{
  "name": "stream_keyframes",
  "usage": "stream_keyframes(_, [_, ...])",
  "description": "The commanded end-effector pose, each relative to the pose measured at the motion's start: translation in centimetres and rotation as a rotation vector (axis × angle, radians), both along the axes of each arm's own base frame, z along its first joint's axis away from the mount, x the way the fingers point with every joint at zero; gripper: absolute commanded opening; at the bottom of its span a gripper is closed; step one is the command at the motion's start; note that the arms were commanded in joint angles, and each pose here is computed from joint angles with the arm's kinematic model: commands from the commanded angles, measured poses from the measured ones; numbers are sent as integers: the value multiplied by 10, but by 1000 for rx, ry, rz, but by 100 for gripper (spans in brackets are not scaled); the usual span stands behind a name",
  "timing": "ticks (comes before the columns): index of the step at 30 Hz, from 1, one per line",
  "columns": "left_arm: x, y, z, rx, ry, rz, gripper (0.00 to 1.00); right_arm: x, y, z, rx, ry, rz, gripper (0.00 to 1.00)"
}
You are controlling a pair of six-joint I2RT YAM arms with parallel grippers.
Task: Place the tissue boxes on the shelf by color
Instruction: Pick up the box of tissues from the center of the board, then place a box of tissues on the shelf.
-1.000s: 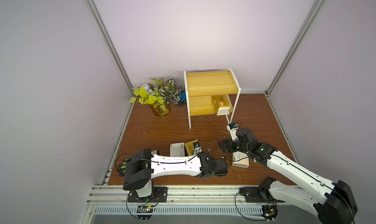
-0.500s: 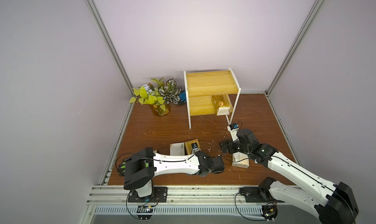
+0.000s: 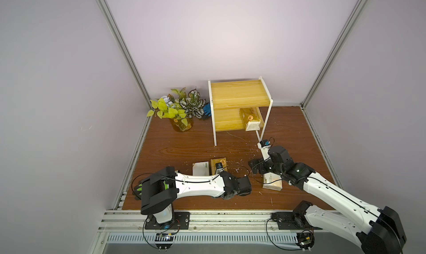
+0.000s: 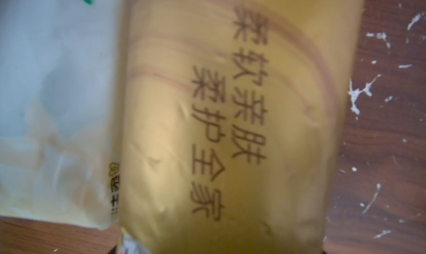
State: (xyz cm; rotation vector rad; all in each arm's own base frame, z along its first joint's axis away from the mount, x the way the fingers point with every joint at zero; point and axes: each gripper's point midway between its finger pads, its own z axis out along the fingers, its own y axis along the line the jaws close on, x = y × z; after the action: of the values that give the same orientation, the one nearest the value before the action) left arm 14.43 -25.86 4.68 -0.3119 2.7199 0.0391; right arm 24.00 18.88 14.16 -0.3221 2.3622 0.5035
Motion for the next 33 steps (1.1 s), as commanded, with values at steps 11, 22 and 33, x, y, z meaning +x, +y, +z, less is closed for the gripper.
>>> stream_keyframes(11, [10, -24, 17, 20, 2, -136, 31, 6, -5, 7, -15, -48, -26, 92])
stream_keyframes(22, [68, -82, 107, 42, -235, -283, 36, 17, -5, 25, -38, -86, -47, 93])
stream_keyframes(33, [130, -48, 142, 83, -308, -214, 34, 34, -8, 58, -67, -107, -112, 93])
